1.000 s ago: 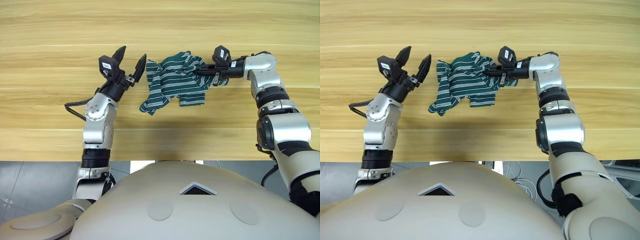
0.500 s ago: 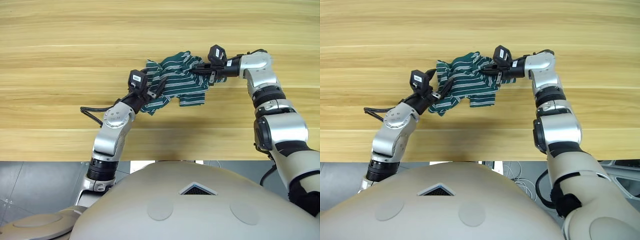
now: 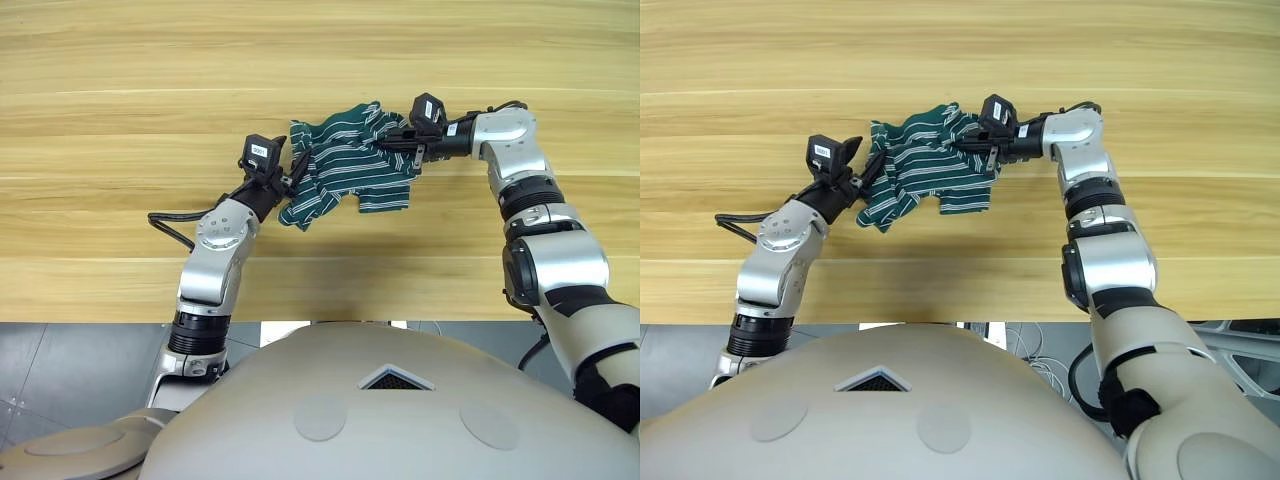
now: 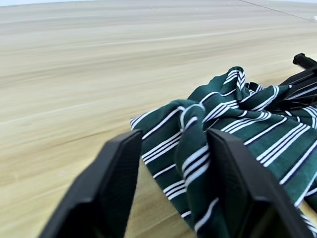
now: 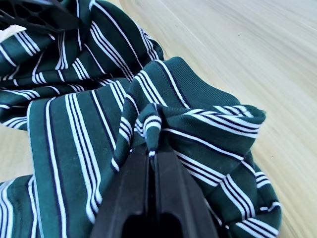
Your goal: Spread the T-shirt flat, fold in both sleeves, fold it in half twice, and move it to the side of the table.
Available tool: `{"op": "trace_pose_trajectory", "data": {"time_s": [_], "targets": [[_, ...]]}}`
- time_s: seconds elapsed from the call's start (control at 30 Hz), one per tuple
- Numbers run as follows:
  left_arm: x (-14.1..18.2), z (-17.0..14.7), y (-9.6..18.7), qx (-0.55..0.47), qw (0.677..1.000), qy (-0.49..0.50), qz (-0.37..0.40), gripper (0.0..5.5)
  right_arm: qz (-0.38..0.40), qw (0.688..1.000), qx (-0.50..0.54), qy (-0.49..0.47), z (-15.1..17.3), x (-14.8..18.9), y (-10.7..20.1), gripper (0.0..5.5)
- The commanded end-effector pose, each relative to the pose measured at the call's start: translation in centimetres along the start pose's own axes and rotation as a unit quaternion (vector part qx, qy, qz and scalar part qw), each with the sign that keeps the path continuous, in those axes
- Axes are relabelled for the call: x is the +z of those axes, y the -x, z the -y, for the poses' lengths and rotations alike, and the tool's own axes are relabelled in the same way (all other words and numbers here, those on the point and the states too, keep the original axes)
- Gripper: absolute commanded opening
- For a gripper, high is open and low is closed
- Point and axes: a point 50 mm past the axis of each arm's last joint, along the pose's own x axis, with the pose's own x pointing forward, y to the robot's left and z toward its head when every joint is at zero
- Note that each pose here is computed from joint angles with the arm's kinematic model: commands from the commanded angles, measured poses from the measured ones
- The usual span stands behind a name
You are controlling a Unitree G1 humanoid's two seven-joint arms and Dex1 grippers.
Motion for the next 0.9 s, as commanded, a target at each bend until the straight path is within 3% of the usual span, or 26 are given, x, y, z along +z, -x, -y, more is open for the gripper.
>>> {"op": "trace_pose_trajectory", "data": {"time_s": [0.03, 0.33, 0.6, 0.9], "targets": [[-1.1, -0.3, -0.1, -0.009, 0.999, 0.039, -0.025, 1.49, 0.005, 1.000, 0.003, 0.009, -0.3, 0.0, -0.3, 0.00], [-2.7, -2.2, -0.9, -0.015, 0.983, 0.179, -0.039, 0.02, 0.010, 1.000, 0.017, 0.022, -0.7, 0.2, -0.3, 0.00], [1.6, -3.6, 1.1, -0.006, 0.987, 0.148, 0.065, 0.02, 0.015, 0.999, -0.014, 0.032, -0.2, 0.1, 1.2, 0.00], [2.2, -5.7, 2.5, -0.023, 0.988, 0.138, 0.072, 0.02, 0.088, 0.986, -0.131, 0.048, 3.3, 3.8, 5.2, 0.00]]}}
